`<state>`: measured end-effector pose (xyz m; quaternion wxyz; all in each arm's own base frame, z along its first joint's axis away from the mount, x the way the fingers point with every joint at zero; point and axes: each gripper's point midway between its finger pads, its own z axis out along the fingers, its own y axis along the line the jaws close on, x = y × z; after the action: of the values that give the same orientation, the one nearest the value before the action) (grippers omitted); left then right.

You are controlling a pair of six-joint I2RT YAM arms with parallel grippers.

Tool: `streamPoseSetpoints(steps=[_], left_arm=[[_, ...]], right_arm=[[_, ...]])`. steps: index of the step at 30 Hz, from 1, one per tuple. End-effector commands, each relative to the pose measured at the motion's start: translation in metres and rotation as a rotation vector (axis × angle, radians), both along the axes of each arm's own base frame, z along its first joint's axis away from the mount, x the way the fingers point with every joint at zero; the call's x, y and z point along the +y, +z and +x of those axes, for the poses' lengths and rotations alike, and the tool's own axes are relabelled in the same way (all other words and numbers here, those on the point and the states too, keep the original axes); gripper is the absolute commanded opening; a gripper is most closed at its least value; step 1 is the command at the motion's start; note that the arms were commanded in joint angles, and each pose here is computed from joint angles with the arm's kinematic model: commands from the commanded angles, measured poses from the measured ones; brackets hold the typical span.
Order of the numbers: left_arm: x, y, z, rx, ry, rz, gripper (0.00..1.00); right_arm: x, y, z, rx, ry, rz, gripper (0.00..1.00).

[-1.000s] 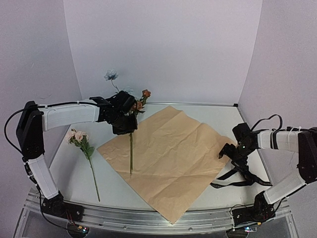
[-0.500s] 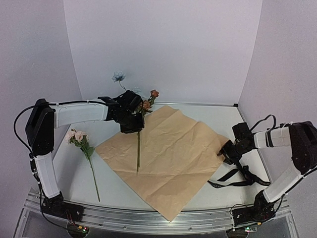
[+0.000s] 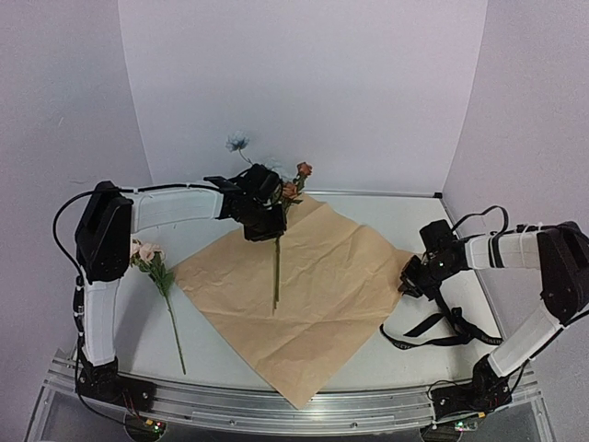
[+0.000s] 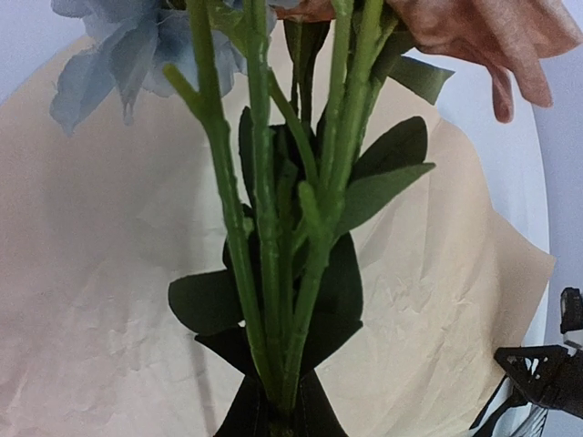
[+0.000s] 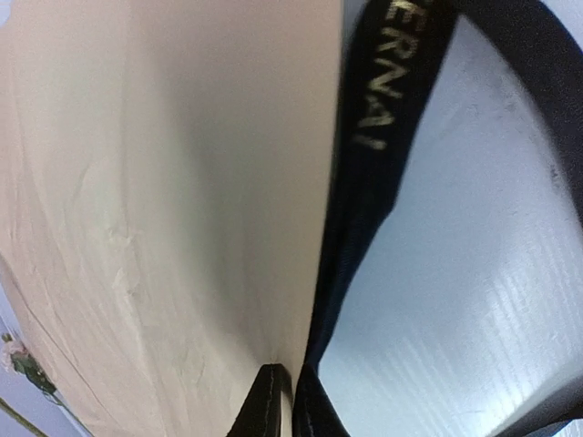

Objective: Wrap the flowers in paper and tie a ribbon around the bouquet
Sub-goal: Place the fake flower on the flattened wrapping paper.

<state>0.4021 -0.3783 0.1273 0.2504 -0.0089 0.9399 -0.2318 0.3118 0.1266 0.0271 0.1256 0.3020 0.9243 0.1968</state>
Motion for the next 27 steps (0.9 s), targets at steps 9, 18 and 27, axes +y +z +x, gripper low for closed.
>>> streamPoseSetpoints(steps=[9, 18, 27], left_arm=[[-0.074, -0.021, 0.012, 0.017, -0.076, -0.082, 0.0], [-0.08, -0.048, 0.023, 0.037, -0.075, -0.047, 0.01], [-0.076, -0.051, 0.026, 0.03, -0.046, -0.051, 0.36]], right_arm=[[0.02, 0.016, 0.014, -0.029, 0.102, -0.07, 0.08], [0.022, 0.015, 0.009, -0.015, 0.127, -0.081, 0.08], [0.024, 0.016, 0.008, -0.011, 0.137, -0.083, 0.09]])
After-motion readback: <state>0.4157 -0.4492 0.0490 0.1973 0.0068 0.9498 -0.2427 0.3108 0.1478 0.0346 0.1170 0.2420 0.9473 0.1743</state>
